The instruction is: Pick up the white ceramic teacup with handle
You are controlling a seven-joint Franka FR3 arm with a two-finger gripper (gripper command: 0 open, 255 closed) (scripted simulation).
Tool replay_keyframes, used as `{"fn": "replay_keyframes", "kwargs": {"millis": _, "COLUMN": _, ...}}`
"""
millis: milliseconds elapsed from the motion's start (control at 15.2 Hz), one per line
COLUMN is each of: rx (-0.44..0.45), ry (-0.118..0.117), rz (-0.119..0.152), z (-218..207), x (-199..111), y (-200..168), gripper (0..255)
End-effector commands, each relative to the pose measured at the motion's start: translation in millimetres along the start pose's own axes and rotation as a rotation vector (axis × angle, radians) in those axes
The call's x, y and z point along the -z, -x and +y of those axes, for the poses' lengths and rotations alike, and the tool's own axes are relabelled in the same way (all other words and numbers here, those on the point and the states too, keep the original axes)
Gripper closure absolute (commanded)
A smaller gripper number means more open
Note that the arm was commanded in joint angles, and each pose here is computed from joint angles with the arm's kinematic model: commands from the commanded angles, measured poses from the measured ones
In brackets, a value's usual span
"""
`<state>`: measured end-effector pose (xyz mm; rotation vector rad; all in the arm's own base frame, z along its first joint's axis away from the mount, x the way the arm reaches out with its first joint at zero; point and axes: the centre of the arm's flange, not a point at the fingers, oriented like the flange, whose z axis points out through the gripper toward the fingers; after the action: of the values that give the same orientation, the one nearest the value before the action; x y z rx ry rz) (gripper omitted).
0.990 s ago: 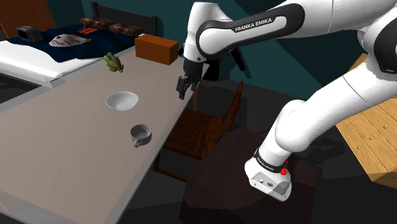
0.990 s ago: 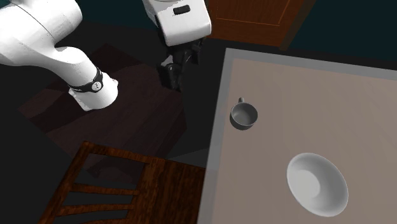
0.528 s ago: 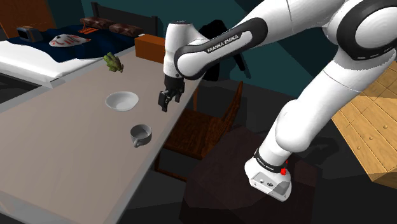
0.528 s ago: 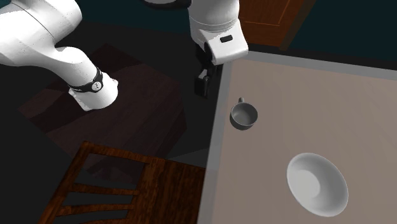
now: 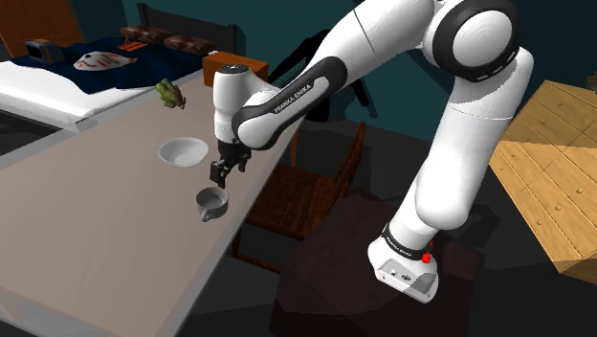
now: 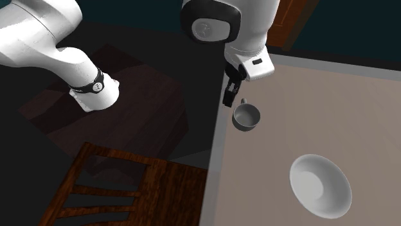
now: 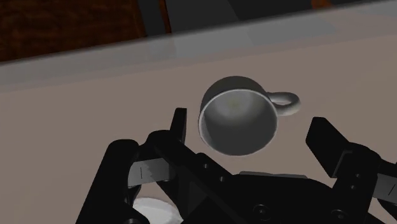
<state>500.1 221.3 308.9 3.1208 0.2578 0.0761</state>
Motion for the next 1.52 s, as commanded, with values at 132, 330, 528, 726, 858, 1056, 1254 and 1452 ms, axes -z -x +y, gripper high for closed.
{"fn": "replay_keyframes", "kwargs": {"millis": 132, "rx": 0.01, "ry": 0.015, "rz": 0.0, "z": -27, "x": -39, "y": -25, "gripper": 0}}
{"fn": "replay_keyframes", "kwargs": {"millis": 330, "rx": 0.018, "ry": 0.025, "rz": 0.0, "z": -46, "x": -68, "y": -44, "gripper": 0}}
{"fn": "replay_keyframes", "kwargs": {"millis": 528, "rx": 0.026, "ry": 0.036, "rz": 0.0, "z": -66, "x": -98, "y": -63, "gripper": 0}}
{"fn": "replay_keyframes", "kwargs": {"millis": 726, "rx": 0.029, "ry": 0.039, "rz": 0.0, "z": -72, "x": -118, "y": -69, "gripper": 0}}
{"fn": "replay_keyframes", "kwargs": {"millis": 858, "rx": 0.029, "ry": 0.039, "rz": 0.0, "z": -72, "x": -129, "y": -69, "gripper": 0}}
{"fn": "replay_keyframes", "kwargs": {"millis": 1056, "rx": 0.029, "ry": 0.039, "rz": 0.0, "z": -73, "x": -144, "y": -68, "gripper": 0}}
{"fn": "replay_keyframes", "kwargs": {"millis": 1254, "rx": 0.029, "ry": 0.039, "rz": 0.0, "z": -73, "x": -147, "y": -68, "gripper": 0}}
{"fn": "replay_keyframes", "kwargs": {"millis": 1452, "rx": 0.029, "ry": 0.039, "rz": 0.0, "z": -73, "x": -147, "y": -68, "gripper": 255}}
